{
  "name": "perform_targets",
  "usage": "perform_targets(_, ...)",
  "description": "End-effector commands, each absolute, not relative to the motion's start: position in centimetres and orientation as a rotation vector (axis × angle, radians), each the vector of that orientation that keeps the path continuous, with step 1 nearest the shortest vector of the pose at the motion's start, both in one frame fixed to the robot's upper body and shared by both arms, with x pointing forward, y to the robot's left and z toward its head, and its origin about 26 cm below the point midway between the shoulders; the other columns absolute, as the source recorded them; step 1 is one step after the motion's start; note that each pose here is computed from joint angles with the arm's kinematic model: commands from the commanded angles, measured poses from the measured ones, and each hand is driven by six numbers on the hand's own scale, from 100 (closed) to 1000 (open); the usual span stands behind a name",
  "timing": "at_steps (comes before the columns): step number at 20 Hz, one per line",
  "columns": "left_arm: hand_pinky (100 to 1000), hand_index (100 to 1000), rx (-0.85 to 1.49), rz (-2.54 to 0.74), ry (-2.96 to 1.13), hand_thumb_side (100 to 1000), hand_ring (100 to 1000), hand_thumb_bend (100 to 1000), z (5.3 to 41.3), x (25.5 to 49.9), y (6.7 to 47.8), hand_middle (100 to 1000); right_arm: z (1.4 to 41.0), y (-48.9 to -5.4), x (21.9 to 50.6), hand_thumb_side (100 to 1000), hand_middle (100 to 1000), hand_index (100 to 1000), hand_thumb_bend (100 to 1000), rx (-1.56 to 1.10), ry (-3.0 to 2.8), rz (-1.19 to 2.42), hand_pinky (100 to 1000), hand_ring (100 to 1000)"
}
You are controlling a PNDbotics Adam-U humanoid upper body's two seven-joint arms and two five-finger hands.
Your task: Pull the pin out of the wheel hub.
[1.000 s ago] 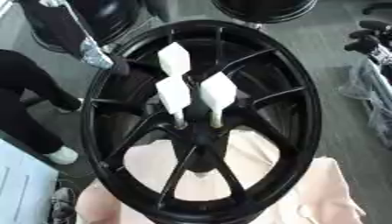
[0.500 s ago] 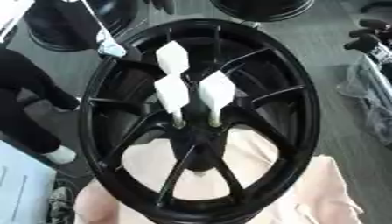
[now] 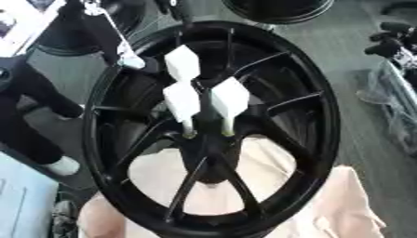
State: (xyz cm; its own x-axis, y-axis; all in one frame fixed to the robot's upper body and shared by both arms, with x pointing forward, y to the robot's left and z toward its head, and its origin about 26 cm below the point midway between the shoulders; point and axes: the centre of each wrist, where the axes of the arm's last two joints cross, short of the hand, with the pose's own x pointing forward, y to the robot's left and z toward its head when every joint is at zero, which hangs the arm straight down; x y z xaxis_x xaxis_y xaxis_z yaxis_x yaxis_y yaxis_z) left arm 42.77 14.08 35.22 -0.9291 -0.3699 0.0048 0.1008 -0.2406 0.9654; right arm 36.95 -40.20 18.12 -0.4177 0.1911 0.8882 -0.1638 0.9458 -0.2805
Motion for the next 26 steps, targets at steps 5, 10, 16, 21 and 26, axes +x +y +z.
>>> perform_targets(5,834,788,0.311,-2.508,-1.603,100,821,437,35.4,43.0,13.5,798,19.5,-40.3,37.0,374,729,853,390,-0.045,-1.987,0.414,976,730)
perform_targets(10,832,765,0.321,-2.531,-1.553,100,816,435,34.6,43.4,13.5,777,19.6,-40.3,37.1,374,726,852,388,-0.046,-1.987,0.412,976,728)
perform_targets(16,826,742,0.32,-2.547,-1.538,100,806,397,34.2,43.6,13.4,756,19.6,-40.3,37.1,376,725,851,388,-0.049,-1.986,0.407,976,726)
perform_targets(21,826,729,0.323,-2.573,-1.532,100,809,402,34.0,43.5,13.2,759,19.6,-40.2,37.1,377,724,851,387,-0.05,-1.985,0.407,976,724)
perform_targets(26,853,797,0.33,-2.556,-1.576,100,852,515,34.8,43.3,13.3,817,19.6,-40.1,37.1,379,723,850,386,-0.047,-1.984,0.411,976,724)
